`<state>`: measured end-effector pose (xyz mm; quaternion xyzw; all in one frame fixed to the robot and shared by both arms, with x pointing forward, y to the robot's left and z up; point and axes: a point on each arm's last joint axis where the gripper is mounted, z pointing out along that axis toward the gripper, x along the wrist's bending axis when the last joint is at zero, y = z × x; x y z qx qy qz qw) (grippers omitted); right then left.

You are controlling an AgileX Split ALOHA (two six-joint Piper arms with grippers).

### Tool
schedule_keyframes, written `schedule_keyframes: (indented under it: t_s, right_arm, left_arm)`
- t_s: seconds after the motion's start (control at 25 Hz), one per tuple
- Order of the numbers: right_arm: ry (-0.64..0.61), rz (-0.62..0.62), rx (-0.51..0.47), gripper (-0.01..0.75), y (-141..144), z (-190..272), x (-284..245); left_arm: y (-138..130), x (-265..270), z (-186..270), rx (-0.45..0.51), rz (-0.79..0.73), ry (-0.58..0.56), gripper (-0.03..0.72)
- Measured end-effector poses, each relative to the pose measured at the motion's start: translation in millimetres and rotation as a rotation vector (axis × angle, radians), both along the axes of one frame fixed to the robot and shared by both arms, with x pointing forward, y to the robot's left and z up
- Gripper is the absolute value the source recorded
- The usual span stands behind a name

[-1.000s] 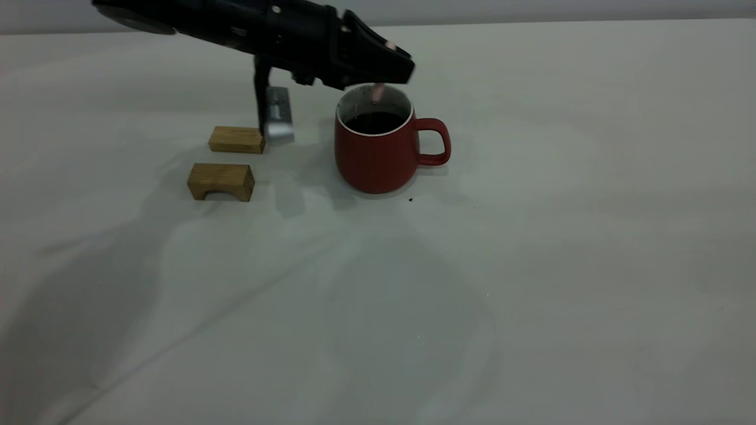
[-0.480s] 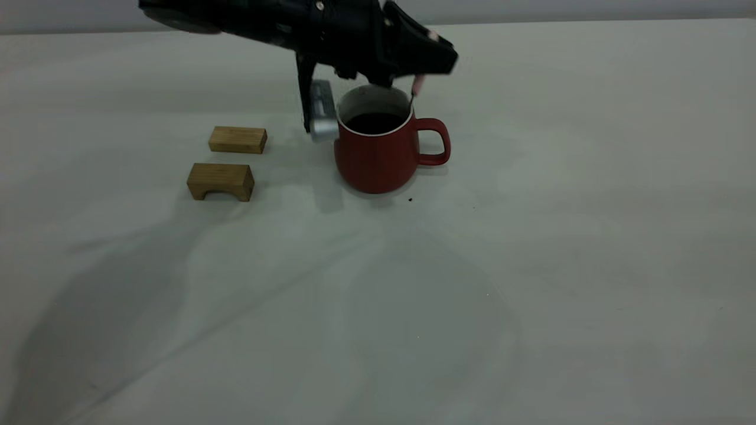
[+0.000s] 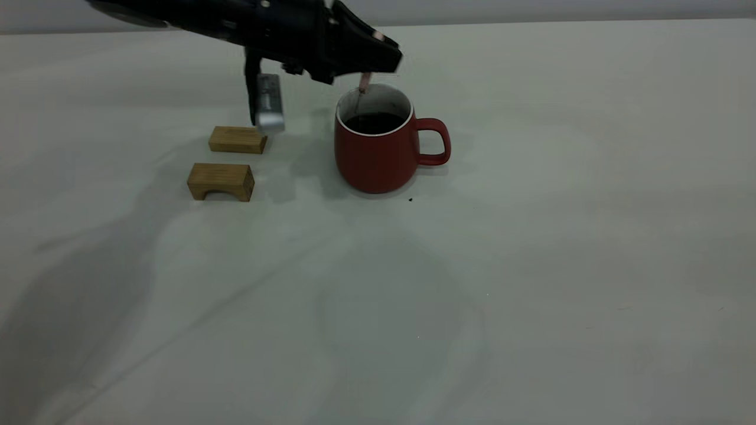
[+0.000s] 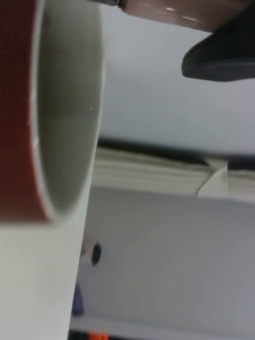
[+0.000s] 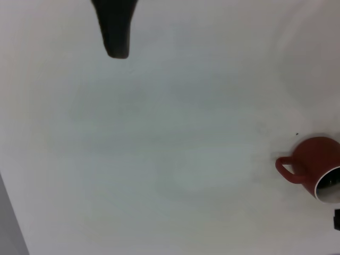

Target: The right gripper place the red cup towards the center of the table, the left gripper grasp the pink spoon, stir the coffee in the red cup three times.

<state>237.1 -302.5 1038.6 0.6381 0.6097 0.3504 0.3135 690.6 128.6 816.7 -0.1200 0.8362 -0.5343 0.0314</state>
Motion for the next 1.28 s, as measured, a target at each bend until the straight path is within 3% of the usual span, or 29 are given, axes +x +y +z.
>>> schedule_keyframes:
  t_s: [0.28,0.56,0.88,1.04,1.28]
  right_arm:
    - [0.0,0.0,0.0,0.592,0,0,0]
    - [0.0,0.0,0.0,0.592,0,0,0]
    - [0.0,0.0,0.0,0.592,0,0,0]
    - [0.0,0.0,0.0,0.592,0,0,0]
    - [0.0,0.0,0.0,0.592,0,0,0]
  left_arm:
    - [-4,-1,4,-0.055,-0.006,0.009,0.141]
    - [-4,-3,3,-0.045,-0.033,0.009,0.159]
    - [-4,-10,8,-0.006,-0.133,-0.019,0.417]
    - [2,-11,45,0.072,-0.264,-0.196,0.449]
    - [24,-25,128,0.27,-0.635,-0.67,0.452]
